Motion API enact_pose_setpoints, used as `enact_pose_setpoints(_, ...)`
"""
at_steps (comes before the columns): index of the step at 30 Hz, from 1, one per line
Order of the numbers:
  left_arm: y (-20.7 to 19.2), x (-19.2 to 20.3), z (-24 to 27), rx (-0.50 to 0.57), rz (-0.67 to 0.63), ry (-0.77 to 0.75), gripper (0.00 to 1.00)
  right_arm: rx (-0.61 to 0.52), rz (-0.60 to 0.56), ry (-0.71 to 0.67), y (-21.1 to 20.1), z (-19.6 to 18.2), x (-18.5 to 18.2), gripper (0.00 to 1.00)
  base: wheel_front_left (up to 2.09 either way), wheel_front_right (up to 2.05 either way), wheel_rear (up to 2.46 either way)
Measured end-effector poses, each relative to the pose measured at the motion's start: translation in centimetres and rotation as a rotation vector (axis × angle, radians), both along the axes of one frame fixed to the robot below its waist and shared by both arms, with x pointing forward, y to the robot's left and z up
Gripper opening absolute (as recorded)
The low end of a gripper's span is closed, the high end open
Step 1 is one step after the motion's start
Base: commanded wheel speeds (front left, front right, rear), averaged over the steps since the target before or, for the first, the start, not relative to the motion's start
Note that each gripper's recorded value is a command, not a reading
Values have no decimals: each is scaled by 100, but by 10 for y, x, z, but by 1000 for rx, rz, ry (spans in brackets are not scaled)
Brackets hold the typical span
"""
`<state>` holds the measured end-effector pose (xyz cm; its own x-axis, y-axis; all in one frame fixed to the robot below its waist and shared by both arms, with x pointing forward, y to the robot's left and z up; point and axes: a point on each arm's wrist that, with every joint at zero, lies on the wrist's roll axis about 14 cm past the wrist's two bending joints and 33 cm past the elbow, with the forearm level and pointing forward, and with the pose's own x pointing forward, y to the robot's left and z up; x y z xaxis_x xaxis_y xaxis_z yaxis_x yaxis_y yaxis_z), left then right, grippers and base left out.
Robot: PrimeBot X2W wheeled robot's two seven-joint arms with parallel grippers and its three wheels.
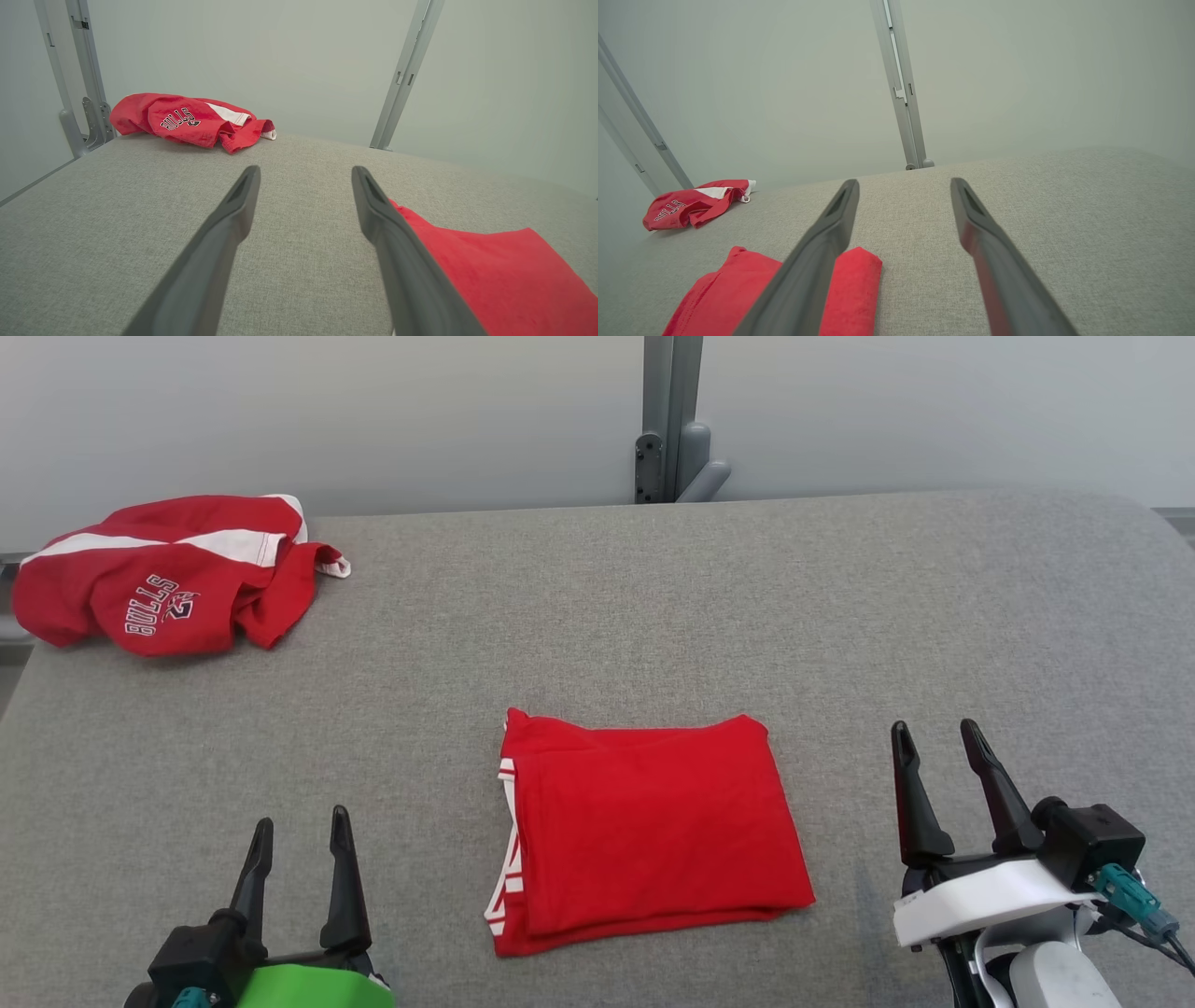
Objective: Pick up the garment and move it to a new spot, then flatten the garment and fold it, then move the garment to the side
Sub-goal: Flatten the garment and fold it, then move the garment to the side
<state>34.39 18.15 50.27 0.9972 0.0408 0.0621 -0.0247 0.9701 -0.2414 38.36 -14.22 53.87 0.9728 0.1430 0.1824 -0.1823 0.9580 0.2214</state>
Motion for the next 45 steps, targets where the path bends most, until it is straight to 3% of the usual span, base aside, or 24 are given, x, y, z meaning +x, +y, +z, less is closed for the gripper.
enact_pose_setpoints(11, 2, 0, -1, 0, 5, 4, 100, -7, 14, 26, 5, -8, 2, 100, 0, 0, 0)
enact_pose_setpoints(21, 8, 1, -4, 0, 22, 14, 100, -68, 141, 308, 37, -61, 20, 100, 0, 0, 0)
enact_pose_setpoints(28, 16, 0, -9, -2, 53, 29, 100, -45, 220, 534, 44, -103, 27, 100, 0, 0, 0)
enact_pose_setpoints(42, 31, -2, -17, -2, 109, 63, 100, 26, 408, 798, 82, -138, 38, 100, 0, 0, 0)
enact_pose_setpoints(43, 31, -2, -18, -1, 112, 66, 100, 30, 417, 801, 84, -138, 39, 87, 0, 0, 0)
enact_pose_setpoints(44, 32, -2, -19, -1, 114, 68, 100, 28, 425, 804, 85, -139, 39, 51, 0, 0, 0)
enact_pose_setpoints(45, 33, -2, -19, 0, 116, 70, 100, 24, 431, 806, 86, -139, 40, 51, 0, 0, 0)
